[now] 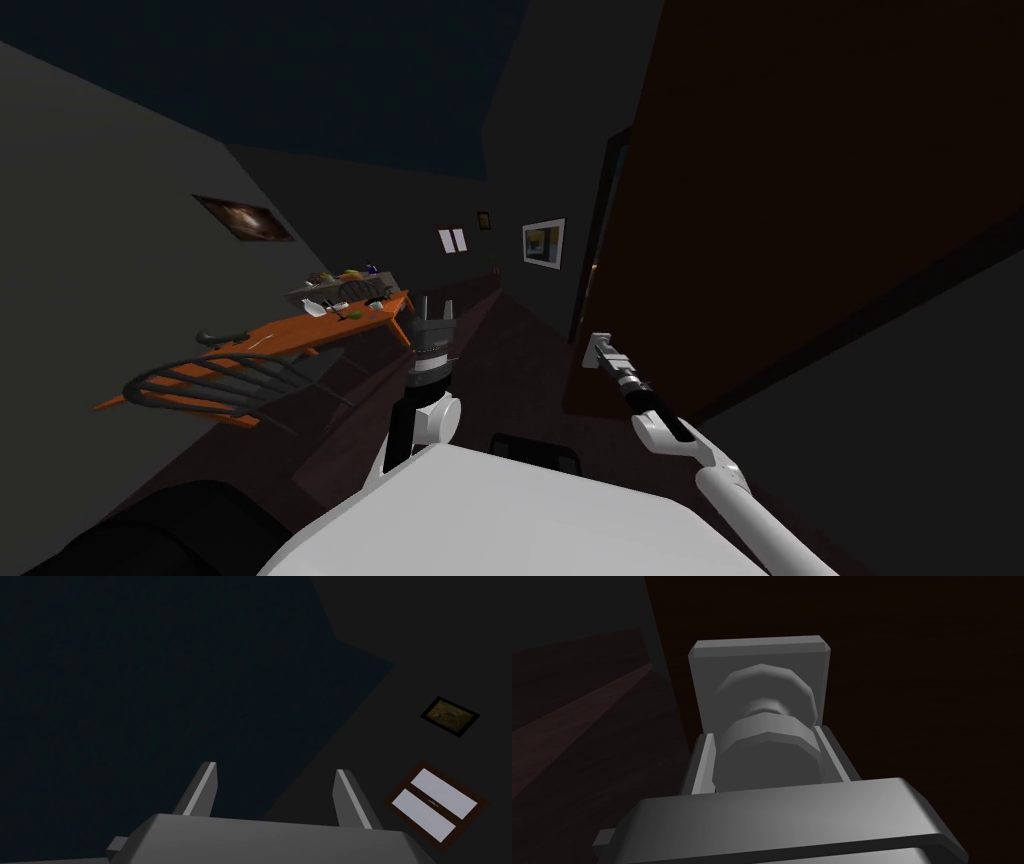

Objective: Pull the door open

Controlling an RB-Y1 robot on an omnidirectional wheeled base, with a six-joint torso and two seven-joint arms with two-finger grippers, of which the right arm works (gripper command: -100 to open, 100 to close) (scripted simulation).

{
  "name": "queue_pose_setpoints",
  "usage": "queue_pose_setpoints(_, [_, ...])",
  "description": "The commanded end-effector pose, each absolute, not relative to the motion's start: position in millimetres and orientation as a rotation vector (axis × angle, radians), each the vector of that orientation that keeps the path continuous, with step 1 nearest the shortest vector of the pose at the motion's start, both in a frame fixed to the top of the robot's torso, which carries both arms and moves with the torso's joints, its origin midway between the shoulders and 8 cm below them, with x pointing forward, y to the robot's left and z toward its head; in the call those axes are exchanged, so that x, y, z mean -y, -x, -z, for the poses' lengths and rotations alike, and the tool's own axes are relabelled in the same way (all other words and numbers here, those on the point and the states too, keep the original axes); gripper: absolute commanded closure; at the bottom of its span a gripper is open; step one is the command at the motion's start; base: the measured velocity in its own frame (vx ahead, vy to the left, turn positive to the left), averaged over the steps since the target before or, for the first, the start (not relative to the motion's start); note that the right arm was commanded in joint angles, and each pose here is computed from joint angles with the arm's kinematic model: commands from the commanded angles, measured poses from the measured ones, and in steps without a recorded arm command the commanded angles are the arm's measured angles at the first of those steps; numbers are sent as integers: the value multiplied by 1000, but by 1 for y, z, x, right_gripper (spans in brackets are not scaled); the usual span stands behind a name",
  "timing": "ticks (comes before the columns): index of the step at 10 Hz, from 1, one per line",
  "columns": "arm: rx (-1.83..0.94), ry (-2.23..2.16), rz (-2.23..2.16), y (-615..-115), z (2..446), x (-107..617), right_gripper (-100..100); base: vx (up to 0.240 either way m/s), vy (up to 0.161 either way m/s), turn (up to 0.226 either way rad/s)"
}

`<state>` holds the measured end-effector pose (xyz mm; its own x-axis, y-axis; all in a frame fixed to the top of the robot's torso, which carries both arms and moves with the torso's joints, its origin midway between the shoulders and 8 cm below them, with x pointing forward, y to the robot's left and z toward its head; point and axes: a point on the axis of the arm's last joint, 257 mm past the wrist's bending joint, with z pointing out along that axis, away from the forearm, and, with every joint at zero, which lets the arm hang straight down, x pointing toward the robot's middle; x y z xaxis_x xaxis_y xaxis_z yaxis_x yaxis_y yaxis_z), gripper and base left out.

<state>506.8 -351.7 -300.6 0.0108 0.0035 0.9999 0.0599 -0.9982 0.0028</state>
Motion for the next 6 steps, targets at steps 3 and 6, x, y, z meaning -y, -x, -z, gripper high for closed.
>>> queue_pose_setpoints(3, [110, 2176, 2169, -499, 298, 348, 100, -168, -76, 97])
queue_pose_setpoints(6, [152, 2151, 2150, -490, 297, 345, 100, -187, -105, 105])
